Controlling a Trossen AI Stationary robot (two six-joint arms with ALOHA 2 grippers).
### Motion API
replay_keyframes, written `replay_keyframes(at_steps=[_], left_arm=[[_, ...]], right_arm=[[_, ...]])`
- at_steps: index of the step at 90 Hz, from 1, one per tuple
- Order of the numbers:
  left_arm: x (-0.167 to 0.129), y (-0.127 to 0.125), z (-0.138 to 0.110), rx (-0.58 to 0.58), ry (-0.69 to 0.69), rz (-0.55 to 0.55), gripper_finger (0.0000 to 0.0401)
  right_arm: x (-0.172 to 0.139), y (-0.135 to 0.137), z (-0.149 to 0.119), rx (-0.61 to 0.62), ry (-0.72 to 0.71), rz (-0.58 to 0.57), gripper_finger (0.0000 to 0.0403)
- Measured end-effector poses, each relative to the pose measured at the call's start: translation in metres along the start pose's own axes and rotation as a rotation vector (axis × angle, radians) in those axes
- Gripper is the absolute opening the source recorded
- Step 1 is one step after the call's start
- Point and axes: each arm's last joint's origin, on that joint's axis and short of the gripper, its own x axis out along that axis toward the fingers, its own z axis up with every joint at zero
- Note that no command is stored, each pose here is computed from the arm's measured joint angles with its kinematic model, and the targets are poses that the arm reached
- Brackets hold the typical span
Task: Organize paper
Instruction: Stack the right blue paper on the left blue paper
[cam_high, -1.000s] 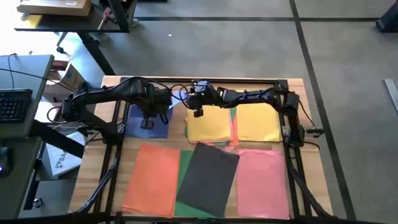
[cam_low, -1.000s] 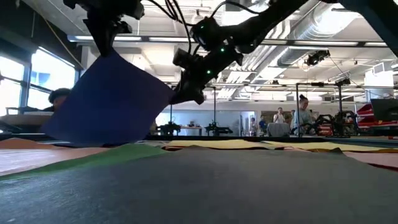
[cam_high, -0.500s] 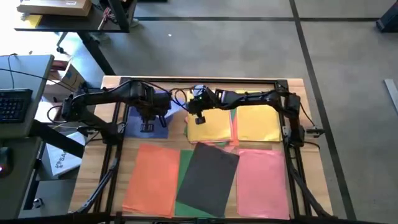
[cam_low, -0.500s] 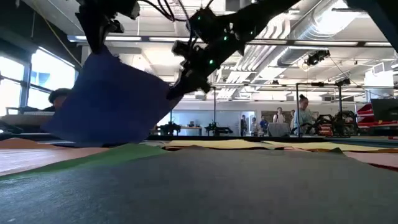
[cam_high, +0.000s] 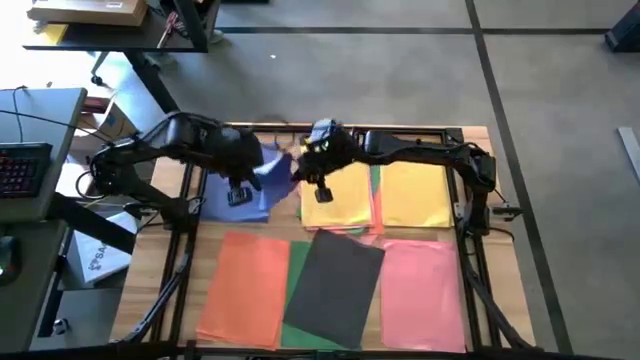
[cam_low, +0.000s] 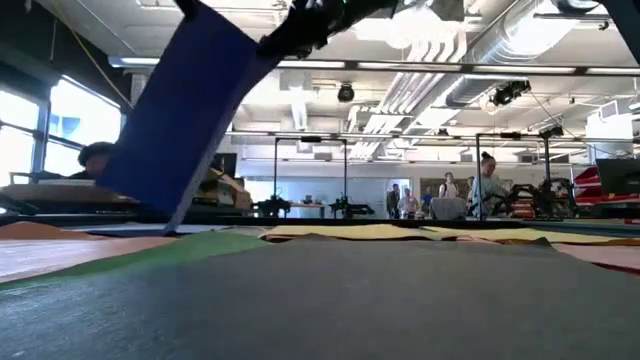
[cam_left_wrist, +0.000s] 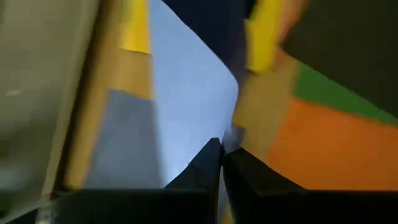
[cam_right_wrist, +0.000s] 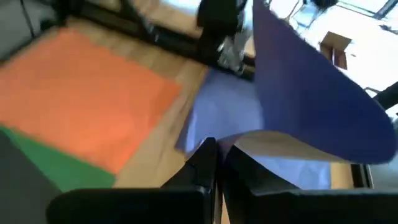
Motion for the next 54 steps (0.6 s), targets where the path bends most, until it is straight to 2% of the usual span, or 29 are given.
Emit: replay_keyframes(at_steps=[11,22,34,54], left_arm=[[0.007,0.033,0.003,-0.104,0.028,0.062,0.0000],[0.024,0.067,0.005,-0.195,0.091,0.055,0.0000],[0.048,0.099,0.008,-0.230,0.178,0.051,0.0000],[0.091,0.137,0.010,-0.261,0.320,0.053,0.0000]], right_arm=[[-0.016,-0.036,-0.014,0.181,-0.038,0.030,0.0000],[-0.017,-0.068,-0.038,0.323,-0.047,0.066,0.0000],[0.005,-0.092,-0.070,0.429,-0.028,0.071,0.0000],[0.044,-0.107,-0.103,0.512,-0.047,0.094,0.0000]])
